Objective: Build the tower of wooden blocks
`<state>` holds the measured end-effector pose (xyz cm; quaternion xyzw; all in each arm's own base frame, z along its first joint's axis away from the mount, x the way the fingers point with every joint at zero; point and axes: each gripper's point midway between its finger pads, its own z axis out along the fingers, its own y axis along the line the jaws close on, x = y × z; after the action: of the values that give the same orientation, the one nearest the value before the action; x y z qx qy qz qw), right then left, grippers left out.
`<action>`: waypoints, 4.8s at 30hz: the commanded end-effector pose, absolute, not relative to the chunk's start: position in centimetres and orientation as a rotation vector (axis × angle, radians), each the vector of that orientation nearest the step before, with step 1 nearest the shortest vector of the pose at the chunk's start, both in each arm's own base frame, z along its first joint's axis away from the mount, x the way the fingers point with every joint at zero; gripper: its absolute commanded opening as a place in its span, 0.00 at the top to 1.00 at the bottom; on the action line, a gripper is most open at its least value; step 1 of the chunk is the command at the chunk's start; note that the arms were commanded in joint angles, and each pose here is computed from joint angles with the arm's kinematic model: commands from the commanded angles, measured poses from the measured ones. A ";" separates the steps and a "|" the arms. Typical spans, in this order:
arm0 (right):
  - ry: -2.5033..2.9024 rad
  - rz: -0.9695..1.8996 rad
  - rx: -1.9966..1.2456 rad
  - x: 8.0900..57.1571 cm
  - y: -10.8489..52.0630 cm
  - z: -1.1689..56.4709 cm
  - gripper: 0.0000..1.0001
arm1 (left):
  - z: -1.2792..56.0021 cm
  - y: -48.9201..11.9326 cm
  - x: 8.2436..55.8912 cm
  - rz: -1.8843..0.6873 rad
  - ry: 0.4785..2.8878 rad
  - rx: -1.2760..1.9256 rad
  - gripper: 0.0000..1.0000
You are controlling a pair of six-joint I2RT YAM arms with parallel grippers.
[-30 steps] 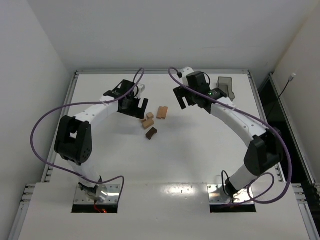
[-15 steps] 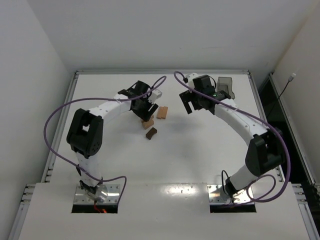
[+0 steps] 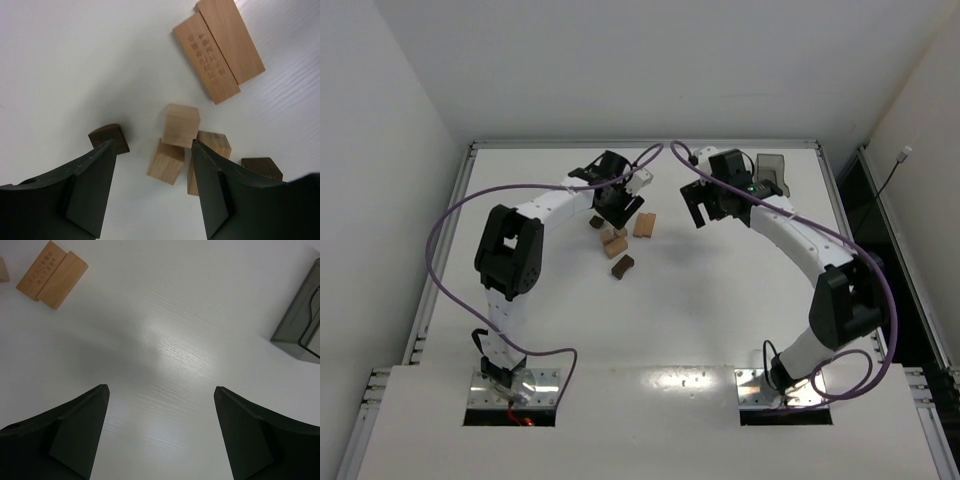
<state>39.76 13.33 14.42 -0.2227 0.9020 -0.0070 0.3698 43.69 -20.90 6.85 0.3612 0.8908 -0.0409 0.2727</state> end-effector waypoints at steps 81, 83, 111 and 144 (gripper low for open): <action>2.373 0.084 -0.427 41.4 12.2 13.8 0.18 | 10.1 -27.1 44.6 -0.162 2.513 0.238 1.00; 2.382 0.083 -0.429 41.4 12.2 13.4 0.18 | 10.2 -27.6 44.9 -0.183 2.502 0.257 1.00; 2.416 0.075 -0.401 41.4 11.4 12.3 0.18 | 7.1 -29.6 46.1 -0.231 2.540 0.325 1.00; 2.445 0.090 -0.402 41.2 11.3 11.2 0.18 | 5.2 -29.5 46.7 -0.200 2.550 0.306 0.34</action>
<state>40.62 10.98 10.78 -0.1601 0.9344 0.0261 0.3171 45.93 -29.54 5.12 0.1246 0.9518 -0.0757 0.2697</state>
